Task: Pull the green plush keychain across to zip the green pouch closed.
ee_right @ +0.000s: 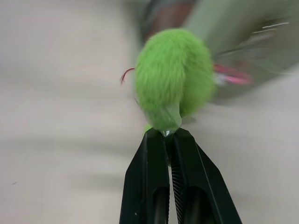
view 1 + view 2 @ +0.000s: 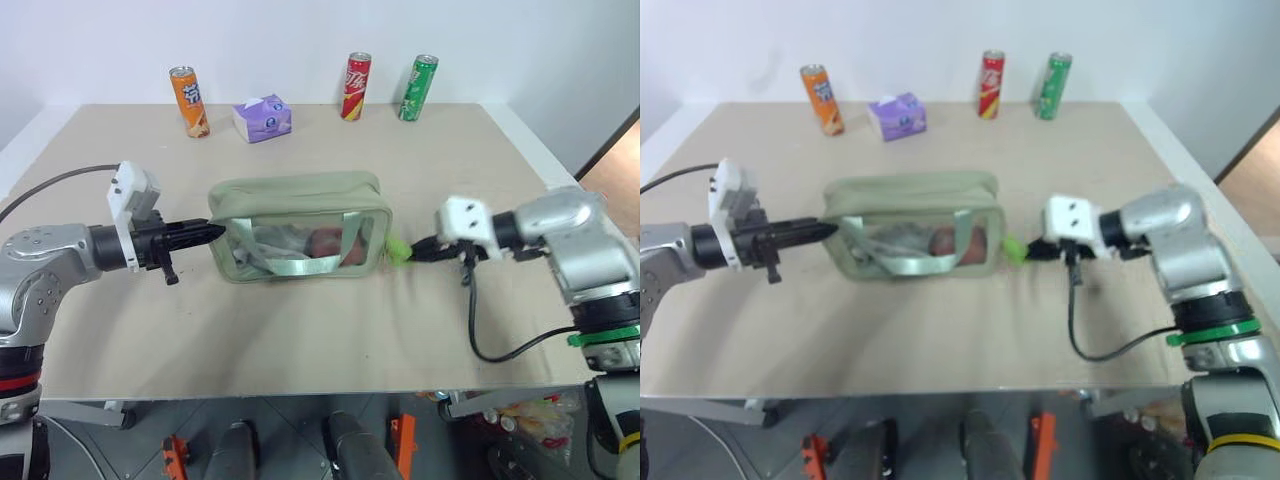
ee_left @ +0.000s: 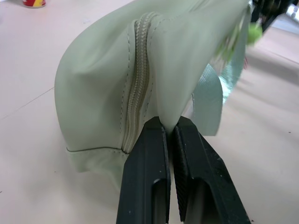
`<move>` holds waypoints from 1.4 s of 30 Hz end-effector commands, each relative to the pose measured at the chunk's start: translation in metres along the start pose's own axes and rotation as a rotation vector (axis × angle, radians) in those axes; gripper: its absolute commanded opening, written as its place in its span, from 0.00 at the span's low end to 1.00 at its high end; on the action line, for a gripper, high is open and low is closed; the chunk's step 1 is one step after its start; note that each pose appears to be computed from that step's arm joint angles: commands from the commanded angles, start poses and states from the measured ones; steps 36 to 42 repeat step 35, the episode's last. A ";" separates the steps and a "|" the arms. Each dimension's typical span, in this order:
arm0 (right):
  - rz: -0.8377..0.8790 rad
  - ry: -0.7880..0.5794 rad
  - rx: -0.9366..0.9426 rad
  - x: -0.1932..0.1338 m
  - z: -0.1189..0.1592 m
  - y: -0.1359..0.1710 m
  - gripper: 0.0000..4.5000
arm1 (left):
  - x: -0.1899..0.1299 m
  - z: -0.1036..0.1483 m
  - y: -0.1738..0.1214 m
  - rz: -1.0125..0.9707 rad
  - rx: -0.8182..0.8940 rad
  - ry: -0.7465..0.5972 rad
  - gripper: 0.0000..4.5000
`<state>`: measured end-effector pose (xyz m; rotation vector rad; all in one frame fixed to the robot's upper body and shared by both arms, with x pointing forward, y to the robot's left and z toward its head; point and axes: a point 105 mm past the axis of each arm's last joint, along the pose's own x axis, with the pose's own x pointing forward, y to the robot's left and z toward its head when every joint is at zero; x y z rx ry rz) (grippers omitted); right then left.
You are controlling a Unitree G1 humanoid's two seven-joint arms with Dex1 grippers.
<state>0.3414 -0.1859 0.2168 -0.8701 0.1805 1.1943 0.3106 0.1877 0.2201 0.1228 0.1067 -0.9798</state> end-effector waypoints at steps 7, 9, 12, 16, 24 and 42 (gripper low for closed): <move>-0.038 -0.068 0.095 -0.013 0.007 -0.005 0.15 | 0.001 0.018 0.000 -0.008 0.043 -0.047 0.00; -0.034 -0.065 0.103 -0.012 0.007 -0.004 0.30 | 0.001 0.021 0.000 -0.023 0.002 -0.065 0.24; -0.027 -0.059 0.113 -0.013 0.007 -0.003 0.51 | -0.002 0.026 -0.001 -0.038 -0.018 -0.076 0.45; -0.022 -0.056 0.136 -0.017 0.006 -0.003 0.83 | -0.013 0.027 -0.002 -0.034 -0.026 -0.062 0.76; -0.162 -0.140 0.214 -0.052 0.012 -0.025 1.00 | -0.071 0.031 0.017 0.182 -0.025 -0.085 0.99; -0.155 -0.461 0.319 -0.062 0.063 -0.003 1.00 | -0.086 0.002 0.004 0.274 -0.139 -0.129 0.99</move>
